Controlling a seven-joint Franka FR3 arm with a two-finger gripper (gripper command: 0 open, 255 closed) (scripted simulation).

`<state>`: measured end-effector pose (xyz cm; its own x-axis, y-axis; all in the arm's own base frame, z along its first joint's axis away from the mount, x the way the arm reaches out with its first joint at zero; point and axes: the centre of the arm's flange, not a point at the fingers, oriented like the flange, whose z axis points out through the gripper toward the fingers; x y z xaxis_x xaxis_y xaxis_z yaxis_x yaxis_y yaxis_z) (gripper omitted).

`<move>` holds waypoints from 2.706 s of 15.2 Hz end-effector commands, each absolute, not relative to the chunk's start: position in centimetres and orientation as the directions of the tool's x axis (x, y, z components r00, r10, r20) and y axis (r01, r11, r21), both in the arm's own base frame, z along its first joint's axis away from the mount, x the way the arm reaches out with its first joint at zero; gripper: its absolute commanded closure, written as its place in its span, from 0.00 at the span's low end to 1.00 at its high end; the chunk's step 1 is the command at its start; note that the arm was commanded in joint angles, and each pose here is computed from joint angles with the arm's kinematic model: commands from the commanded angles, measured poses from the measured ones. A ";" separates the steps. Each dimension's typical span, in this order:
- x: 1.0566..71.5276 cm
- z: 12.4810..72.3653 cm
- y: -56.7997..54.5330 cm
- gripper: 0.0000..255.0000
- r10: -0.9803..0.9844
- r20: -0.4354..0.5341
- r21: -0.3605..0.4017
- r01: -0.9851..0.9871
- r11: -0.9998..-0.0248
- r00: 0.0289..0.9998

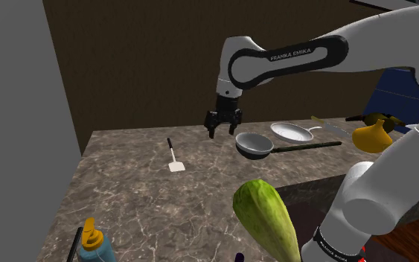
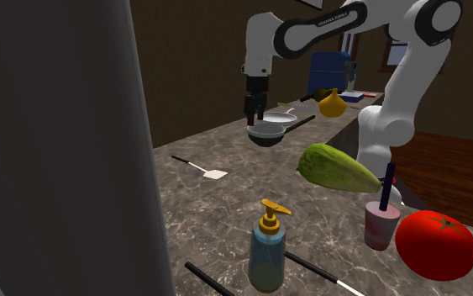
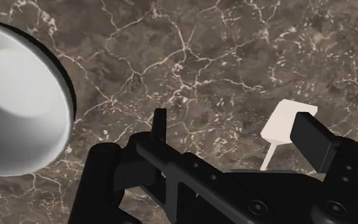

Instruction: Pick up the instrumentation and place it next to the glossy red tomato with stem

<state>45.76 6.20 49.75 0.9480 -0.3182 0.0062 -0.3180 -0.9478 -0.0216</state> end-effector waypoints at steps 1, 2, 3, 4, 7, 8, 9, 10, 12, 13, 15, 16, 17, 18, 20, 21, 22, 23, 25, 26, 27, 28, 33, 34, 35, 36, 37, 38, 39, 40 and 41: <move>48.1 48.5 7.2 0.00 -0.340 0.013 -0.020 -0.340 -0.940 0.940; 49.1 47.8 7.6 0.00 -0.351 0.016 -0.019 -0.351 -0.936 0.936; 50.2 47.2 8.0 0.00 -0.361 0.019 -0.017 -0.361 -0.932 0.932; 51.3 46.6 8.4 0.00 -0.372 0.022 -0.016 -0.371 -0.928 0.928; 54.6 44.8 9.3 0.00 -0.402 0.031 -0.012 -0.402 -0.915 0.915; 55.7 44.2 9.7 0.00 -0.413 0.034 -0.011 -0.412 -0.911 0.910; 56.8 43.5 9.9 0.00 -0.423 0.037 -0.010 -0.423 -0.906 0.906; 57.9 42.9 10.2 0.00 -0.433 0.040 -0.009 -0.433 -0.902 0.901; 60.2 41.7 10.7 0.00 -0.452 0.046 -0.007 -0.453 -0.892 0.891; 61.3 41.1 11.0 0.00 -0.462 0.049 -0.006 -0.463 -0.887 0.885; 63.6 39.9 11.4 0.00 -0.482 0.055 -0.004 -0.482 -0.876 0.875; 64.7 39.4 11.6 0.00 -0.491 0.058 -0.003 -0.492 -0.871 0.869; 65.8 38.8 11.8 0.00 -0.501 0.061 -0.002 -0.502 -0.865 0.863; 67.0 38.2 11.9 0.00 -0.510 0.065 -0.001 -0.511 -0.859 0.858; 67.7 37.3 12.0 0.00 -0.516 0.066 0.000 -0.517 -0.856 0.854; 67.7 36.8 12.0 0.00 -0.516 0.066 0.000 -0.517 -0.856 0.854; 67.7 36.3 12.0 0.00 -0.516 0.066 0.000 -0.517 -0.856 0.854; 67.8 35.7 11.9 0.00 -0.516 0.066 0.000 -0.517 -0.856 0.854; 67.8 34.7 11.9 0.00 -0.516 0.066 0.000 -0.517 -0.856 0.854; 67.9 34.2 11.9 0.00 -0.516 0.066 0.000 -0.517 -0.856 0.854; 67.9 33.8 11.9 0.00 -0.516 0.066 0.000 -0.517 -0.856 0.854; 67.9 33.8 11.9 0.00 -0.516 0.066 0.000 -0.517 -0.856 0.854; 67.9 33.8 11.9 0.00 -0.516 0.066 0.000 -0.517 -0.856 0.854; 67.9 33.9 11.9 0.00 -0.516 0.066 0.000 -0.517 -0.856 0.854; 67.9 33.9 11.9 1.00 -0.516 0.066 0.000 -0.517 -0.856 0.854; 67.9 33.9 11.9 1.00 -0.516 0.066 0.000 -0.517 -0.856 0.854; 67.9 33.9 11.9 1.00 -0.516 0.066 0.000 -0.517 -0.856 0.854; 67.9 33.9 11.9 1.00 -0.516 0.066 0.000 -0.517 -0.856 0.854; 67.9 33.9 11.9 1.00 -0.516 0.066 0.000 -0.517 -0.856 0.854; 67.9 33.9 11.9 1.00 -0.516 0.066 0.000 -0.517 -0.856 0.854; 67.9 33.9 11.9 1.00 -0.516 0.066 0.000 -0.517 -0.856 0.854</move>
